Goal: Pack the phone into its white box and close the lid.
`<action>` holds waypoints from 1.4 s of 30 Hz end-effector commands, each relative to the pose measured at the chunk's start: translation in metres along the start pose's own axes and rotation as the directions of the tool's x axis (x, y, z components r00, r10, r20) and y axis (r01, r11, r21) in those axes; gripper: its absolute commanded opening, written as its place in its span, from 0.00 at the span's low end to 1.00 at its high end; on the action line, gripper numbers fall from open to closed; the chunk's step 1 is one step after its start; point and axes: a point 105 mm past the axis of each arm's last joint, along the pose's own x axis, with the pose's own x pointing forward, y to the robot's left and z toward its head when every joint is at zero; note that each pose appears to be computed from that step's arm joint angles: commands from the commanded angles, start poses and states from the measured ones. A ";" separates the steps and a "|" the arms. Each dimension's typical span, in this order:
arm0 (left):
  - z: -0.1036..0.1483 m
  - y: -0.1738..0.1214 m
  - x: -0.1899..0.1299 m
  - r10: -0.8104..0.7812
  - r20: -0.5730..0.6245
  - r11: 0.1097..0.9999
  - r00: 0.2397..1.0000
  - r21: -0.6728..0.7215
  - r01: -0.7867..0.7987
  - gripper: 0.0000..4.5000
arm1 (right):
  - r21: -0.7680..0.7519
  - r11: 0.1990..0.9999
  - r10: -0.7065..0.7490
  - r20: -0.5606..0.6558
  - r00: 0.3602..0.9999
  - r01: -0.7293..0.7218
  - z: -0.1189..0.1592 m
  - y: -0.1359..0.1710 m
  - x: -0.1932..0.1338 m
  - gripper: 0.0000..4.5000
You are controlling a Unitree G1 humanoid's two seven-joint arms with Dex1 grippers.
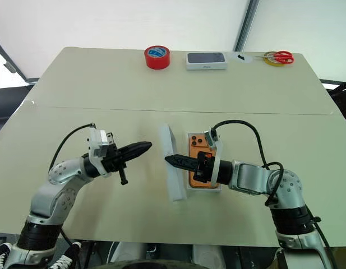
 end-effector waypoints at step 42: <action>-0.065 -0.012 0.062 -0.142 -0.170 0.989 0.975 0.008 0.146 0.00 | -0.736 0.444 -0.419 0.333 0.845 0.510 0.069 -0.058 -0.104 0.01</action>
